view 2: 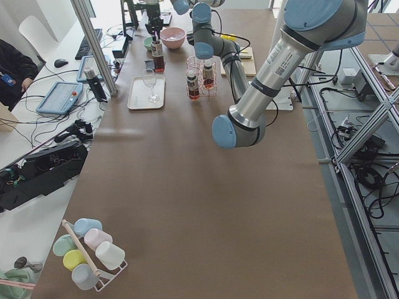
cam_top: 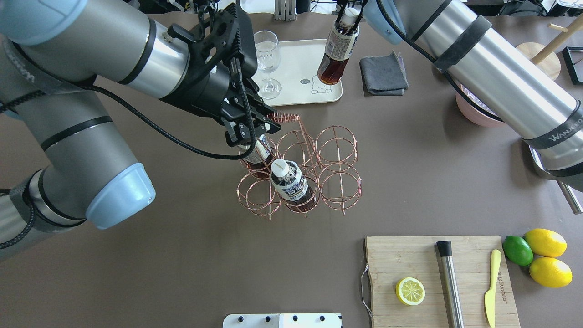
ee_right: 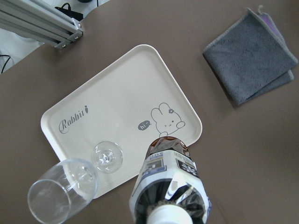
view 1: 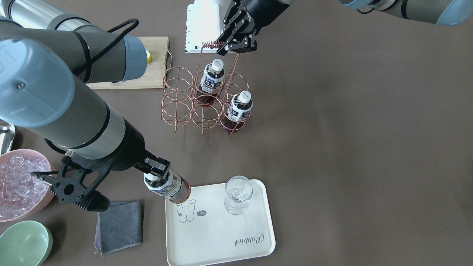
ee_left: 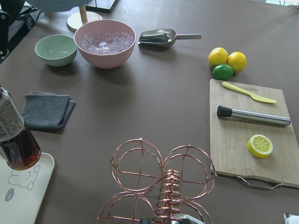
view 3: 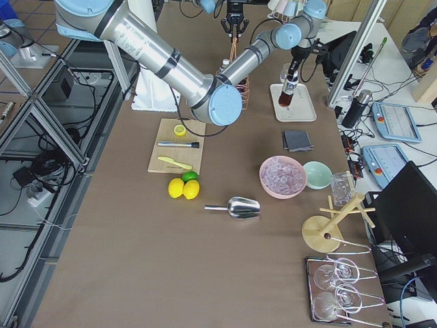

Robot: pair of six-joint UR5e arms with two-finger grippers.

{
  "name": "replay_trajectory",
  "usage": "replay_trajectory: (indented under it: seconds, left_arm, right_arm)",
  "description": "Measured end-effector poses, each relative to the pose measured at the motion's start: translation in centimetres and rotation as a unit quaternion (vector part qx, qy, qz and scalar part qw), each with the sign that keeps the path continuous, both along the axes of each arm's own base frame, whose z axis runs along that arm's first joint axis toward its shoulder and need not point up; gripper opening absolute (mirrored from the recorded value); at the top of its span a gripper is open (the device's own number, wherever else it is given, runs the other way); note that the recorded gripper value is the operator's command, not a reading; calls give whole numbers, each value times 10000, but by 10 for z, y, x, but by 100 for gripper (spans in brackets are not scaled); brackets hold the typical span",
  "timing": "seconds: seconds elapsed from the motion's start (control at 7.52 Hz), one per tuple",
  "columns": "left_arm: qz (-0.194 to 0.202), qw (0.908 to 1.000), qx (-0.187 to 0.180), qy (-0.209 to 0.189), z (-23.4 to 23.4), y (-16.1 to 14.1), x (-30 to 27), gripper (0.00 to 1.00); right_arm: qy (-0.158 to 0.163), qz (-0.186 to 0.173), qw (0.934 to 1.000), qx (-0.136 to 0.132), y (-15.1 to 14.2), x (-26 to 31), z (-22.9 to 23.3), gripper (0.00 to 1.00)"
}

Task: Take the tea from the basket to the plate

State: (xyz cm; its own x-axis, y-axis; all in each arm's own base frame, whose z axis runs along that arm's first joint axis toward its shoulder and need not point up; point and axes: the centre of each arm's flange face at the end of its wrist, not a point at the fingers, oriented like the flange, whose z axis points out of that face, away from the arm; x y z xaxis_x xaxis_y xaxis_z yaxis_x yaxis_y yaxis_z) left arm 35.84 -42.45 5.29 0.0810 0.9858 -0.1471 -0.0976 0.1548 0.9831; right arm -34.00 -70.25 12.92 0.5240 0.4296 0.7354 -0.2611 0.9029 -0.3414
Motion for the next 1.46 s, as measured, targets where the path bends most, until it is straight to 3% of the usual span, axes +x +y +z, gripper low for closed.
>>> replay_trajectory:
  seconds: [0.4,0.8,0.93,1.46]
  left_arm:
    - [110,9998,-193,-18,15,-31,-62,0]
    - [-213,9987,-434,-144,40,-69,-130,0]
    - [-409,9975,-522,-256,50,-82,-153,0]
    - [-1086,9869,-945,-723,81,-122,-235,0]
  right_arm:
    - [228,-108,9995,171,-30,-36,23,0]
    - [426,-155,9983,353,-32,-75,40,0]
    - [464,-163,9980,394,-33,-84,36,99]
    - [420,-222,9978,471,-25,-92,25,100]
